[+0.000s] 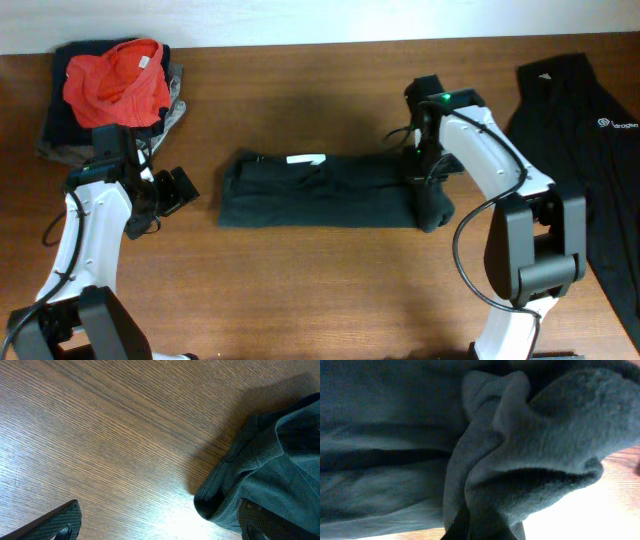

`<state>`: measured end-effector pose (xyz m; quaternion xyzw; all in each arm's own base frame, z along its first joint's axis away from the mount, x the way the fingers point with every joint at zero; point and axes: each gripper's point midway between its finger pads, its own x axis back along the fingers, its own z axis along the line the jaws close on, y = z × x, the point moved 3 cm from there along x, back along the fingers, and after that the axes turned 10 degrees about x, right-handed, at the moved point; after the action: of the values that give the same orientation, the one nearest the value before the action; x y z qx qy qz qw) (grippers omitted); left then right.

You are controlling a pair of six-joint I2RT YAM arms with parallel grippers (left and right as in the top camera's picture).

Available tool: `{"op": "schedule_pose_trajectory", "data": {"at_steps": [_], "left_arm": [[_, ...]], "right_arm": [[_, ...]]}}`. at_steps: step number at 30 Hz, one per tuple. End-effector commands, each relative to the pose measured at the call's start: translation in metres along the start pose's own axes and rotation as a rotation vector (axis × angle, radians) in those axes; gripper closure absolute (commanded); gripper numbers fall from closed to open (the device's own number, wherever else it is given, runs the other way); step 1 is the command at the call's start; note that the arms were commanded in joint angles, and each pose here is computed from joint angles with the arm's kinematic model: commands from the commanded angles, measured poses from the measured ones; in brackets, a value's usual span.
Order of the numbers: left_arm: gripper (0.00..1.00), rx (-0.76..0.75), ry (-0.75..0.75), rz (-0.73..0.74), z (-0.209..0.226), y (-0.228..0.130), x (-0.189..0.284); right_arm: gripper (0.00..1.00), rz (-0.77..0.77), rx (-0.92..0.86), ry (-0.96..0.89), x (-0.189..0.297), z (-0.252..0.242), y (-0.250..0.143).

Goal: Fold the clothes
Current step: 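Fold the right end over toward the center with the right gripper, then release the folded right section and lift the right gripper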

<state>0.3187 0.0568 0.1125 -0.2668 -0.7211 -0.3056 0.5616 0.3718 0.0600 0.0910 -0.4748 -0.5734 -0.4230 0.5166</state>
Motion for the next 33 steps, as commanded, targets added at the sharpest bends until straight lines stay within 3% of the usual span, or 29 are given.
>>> {"op": "schedule_pose_trajectory", "data": {"at_steps": [1,20,22,24,26,33], "left_arm": [[0.01,-0.002,0.010,0.021,0.002,-0.004,-0.006],[0.01,-0.002,0.012,0.023,0.002,-0.005,-0.006],[0.01,-0.002,0.012,0.023,0.002,-0.005,-0.006],[0.01,-0.002,0.012,0.023,0.002,-0.005,-0.006],[0.01,-0.002,0.012,0.023,0.002,-0.005,-0.006],[0.01,-0.002,0.012,0.023,0.002,-0.005,-0.006]], "right_arm": [[0.96,-0.023,0.003,-0.007,0.003,0.015,0.005],[0.85,-0.069,0.015,0.119,-0.003,0.068,0.010],[0.79,-0.073,0.023,0.137,-0.002,0.074,0.010],[0.61,-0.072,0.028,0.136,-0.002,0.076,0.010],[0.55,-0.069,0.027,0.135,-0.002,0.075,0.009],[0.53,-0.088,-0.005,0.138,0.035,0.060,0.018]]}}
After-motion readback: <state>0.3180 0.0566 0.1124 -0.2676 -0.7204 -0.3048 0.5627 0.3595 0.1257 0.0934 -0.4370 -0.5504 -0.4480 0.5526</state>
